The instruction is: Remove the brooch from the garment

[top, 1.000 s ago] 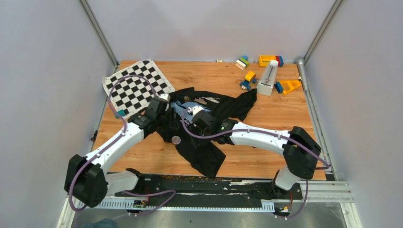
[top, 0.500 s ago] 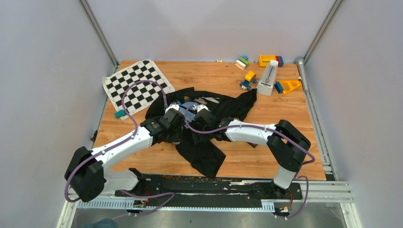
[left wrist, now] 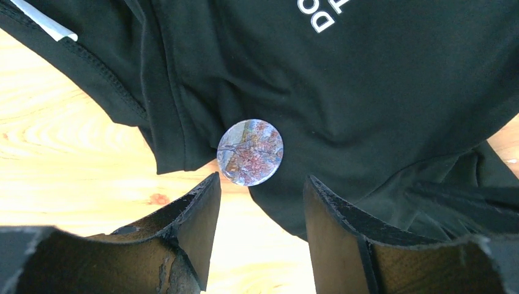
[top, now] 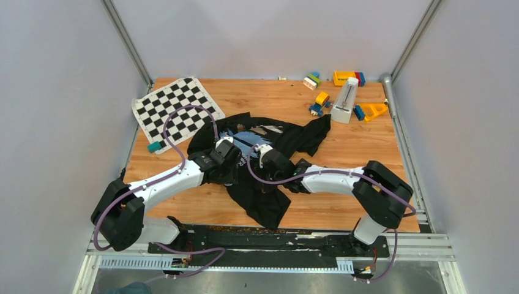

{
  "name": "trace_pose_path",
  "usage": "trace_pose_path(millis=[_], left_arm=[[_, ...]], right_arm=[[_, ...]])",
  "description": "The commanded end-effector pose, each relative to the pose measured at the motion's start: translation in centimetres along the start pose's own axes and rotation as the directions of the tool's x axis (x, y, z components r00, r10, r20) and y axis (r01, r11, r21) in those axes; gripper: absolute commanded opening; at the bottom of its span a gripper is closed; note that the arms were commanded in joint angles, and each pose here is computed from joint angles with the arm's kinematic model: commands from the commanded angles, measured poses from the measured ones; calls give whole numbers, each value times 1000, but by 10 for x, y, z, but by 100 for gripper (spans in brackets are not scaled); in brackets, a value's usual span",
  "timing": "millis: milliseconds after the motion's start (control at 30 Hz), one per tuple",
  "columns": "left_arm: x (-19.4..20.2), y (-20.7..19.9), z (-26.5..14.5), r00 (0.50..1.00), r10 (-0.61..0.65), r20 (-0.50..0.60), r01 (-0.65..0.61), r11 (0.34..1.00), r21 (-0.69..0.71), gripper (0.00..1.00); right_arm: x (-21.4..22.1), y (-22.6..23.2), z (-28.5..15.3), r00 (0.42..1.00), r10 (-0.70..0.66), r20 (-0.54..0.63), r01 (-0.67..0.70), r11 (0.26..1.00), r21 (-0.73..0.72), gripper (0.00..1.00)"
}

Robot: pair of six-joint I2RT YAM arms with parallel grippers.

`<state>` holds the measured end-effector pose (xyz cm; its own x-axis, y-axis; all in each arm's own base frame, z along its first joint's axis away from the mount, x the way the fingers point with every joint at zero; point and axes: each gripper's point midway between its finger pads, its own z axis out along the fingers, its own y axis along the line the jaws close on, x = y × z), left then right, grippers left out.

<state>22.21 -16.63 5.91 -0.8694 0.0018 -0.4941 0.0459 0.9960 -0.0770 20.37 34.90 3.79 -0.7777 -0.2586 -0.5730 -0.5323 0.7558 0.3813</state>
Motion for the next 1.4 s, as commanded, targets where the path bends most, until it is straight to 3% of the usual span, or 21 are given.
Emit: trace_pose_path(millis=[0,200,333,367,433,600,733,1067,1200,1233,1367], left_arm=[[-9,-11,-1,999,-31,16,31,999,31,59],[-5,-9,2,1000,-12,7,12,1000,-18,59],[-6,6,7,1000,12,5,-12,993,-121,59],[-6,6,8,1000,11,4,-11,992,-125,59],[2,5,16,1000,9,-16,-10,994,-108,57],[9,0,33,995,-93,-47,95,994,48,44],[11,11,34,987,-154,-43,158,983,95,37],[4,27,9,980,-199,11,196,973,121,36],[-5,36,-9,971,-227,72,218,969,115,39],[-7,38,-12,970,-230,83,221,969,107,39],[-6,47,-17,970,-225,93,219,973,71,39]], right_arm=[[-44,45,-36,972,-58,227,105,975,-198,0],[-55,47,-58,941,-68,331,140,970,-200,1],[-54,27,-44,948,-81,307,109,991,-72,50],[-54,22,-41,947,-93,309,108,994,-34,56],[-52,23,-36,947,-121,297,131,991,-14,59],[-47,29,-25,949,-159,274,165,986,1,59],[-40,28,-8,962,-160,221,162,987,9,60],[-27,9,28,981,-178,73,168,978,127,60],[-20,-10,36,981,-193,17,182,949,258,60],[-21,-16,37,980,-200,12,187,934,306,56],[-26,-12,30,972,-229,46,199,913,356,20]])
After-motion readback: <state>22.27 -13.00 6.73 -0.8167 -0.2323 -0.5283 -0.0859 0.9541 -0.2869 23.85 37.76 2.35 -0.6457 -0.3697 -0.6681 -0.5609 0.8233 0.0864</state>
